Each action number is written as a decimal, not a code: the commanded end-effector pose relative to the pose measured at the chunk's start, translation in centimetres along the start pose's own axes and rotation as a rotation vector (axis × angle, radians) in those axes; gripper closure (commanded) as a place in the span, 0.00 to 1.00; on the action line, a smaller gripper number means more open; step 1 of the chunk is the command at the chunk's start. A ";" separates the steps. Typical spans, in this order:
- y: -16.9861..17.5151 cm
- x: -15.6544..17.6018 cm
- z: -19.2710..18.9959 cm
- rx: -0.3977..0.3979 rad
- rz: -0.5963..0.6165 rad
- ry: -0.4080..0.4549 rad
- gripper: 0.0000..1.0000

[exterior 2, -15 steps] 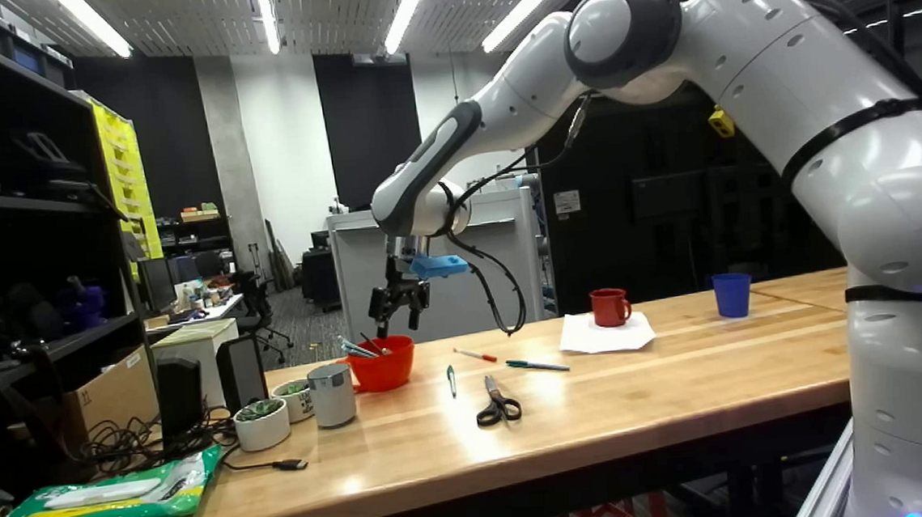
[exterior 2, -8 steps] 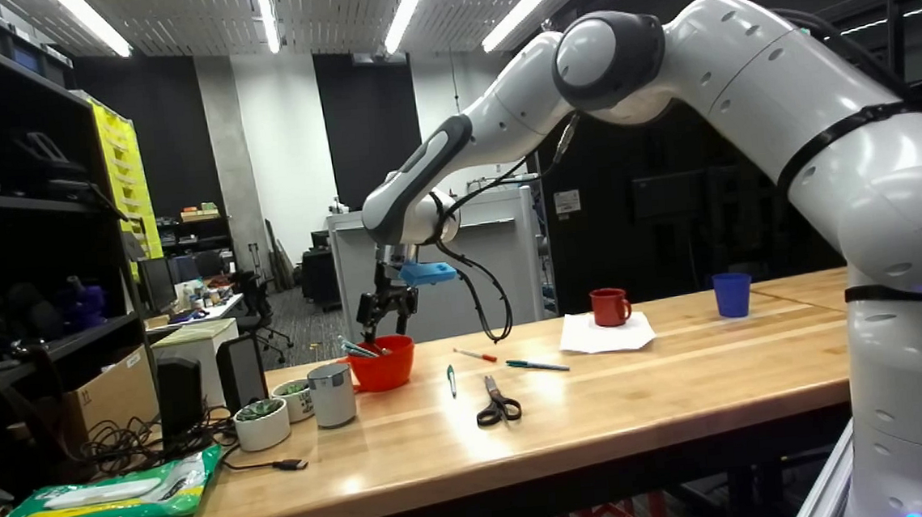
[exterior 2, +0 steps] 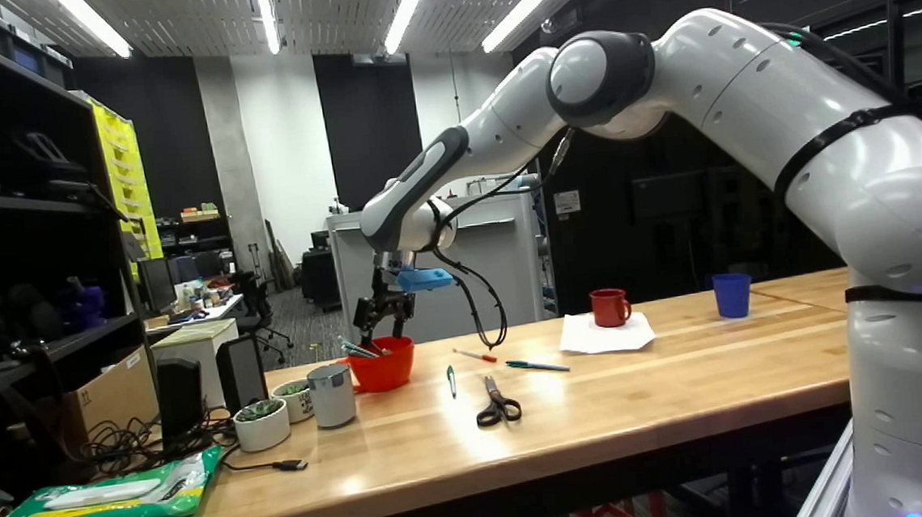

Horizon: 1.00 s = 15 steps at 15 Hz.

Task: Remove the purple pen from the orange bowl and put it on the counter.

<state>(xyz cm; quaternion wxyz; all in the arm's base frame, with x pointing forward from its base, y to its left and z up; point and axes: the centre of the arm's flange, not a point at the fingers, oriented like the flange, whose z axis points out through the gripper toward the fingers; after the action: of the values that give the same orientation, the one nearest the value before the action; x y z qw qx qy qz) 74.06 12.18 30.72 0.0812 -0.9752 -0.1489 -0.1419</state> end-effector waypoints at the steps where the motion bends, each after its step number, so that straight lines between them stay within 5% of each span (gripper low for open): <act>1: -0.2 1.1 0.5 0.055 -0.028 0.012 0.00; 15: 1.5 2.5 2.1 0.250 -0.076 0.015 0.00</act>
<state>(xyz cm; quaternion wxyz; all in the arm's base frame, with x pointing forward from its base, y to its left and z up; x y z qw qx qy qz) 75.89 11.83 29.44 0.1726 -0.9564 -0.1925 -0.1355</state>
